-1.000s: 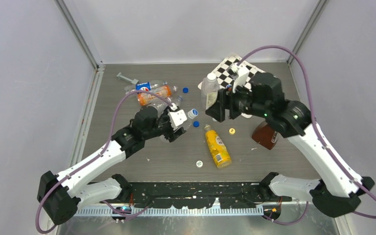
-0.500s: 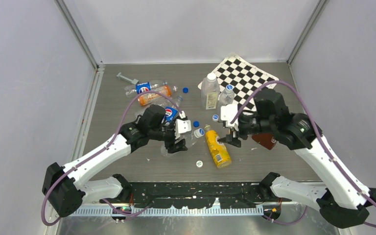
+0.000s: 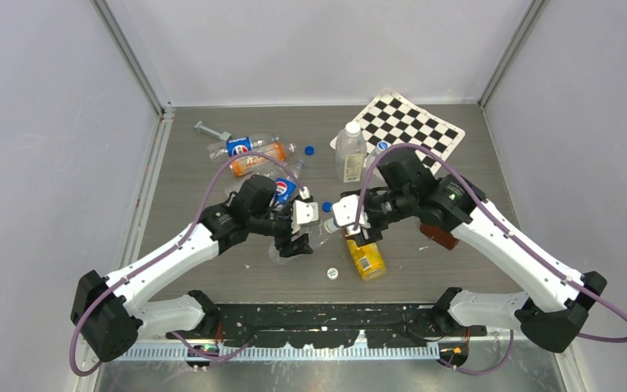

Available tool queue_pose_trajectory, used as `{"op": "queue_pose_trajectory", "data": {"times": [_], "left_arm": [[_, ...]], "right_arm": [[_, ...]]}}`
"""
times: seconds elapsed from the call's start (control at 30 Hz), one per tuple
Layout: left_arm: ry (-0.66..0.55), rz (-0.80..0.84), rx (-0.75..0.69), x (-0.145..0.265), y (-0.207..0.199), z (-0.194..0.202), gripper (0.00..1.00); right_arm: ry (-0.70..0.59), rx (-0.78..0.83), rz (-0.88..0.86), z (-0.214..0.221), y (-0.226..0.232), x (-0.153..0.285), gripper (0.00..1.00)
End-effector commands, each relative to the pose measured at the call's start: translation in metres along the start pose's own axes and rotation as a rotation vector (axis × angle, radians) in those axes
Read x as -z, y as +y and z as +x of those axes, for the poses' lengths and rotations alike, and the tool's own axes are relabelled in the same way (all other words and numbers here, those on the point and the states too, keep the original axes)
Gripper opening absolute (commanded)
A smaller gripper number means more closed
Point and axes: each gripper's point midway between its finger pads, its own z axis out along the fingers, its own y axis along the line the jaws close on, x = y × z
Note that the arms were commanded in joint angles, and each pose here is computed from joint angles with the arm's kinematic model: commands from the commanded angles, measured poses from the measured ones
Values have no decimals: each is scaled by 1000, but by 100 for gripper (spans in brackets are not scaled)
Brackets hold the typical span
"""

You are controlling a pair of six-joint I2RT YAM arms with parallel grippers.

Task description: Screw on the bottle caps

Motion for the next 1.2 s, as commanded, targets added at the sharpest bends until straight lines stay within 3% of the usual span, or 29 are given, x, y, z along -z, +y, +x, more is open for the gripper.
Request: {"op": "queue_pose_trajectory", "data": {"times": [0.0, 0.8, 1.07, 1.17], "left_arm": [[-64, 7, -42, 5, 2, -25, 0], [-85, 23, -70, 8, -6, -32, 0], [-91, -19, -94, 11, -1, -33, 0], [-91, -54, -111, 12, 4, -33, 0]], "right_arm": [[28, 86, 6, 4, -11, -10, 62], [58, 82, -68, 17, -9, -37, 47], [68, -31, -109, 20, -2, -43, 38], [74, -179, -95, 17, -2, -42, 29]]}}
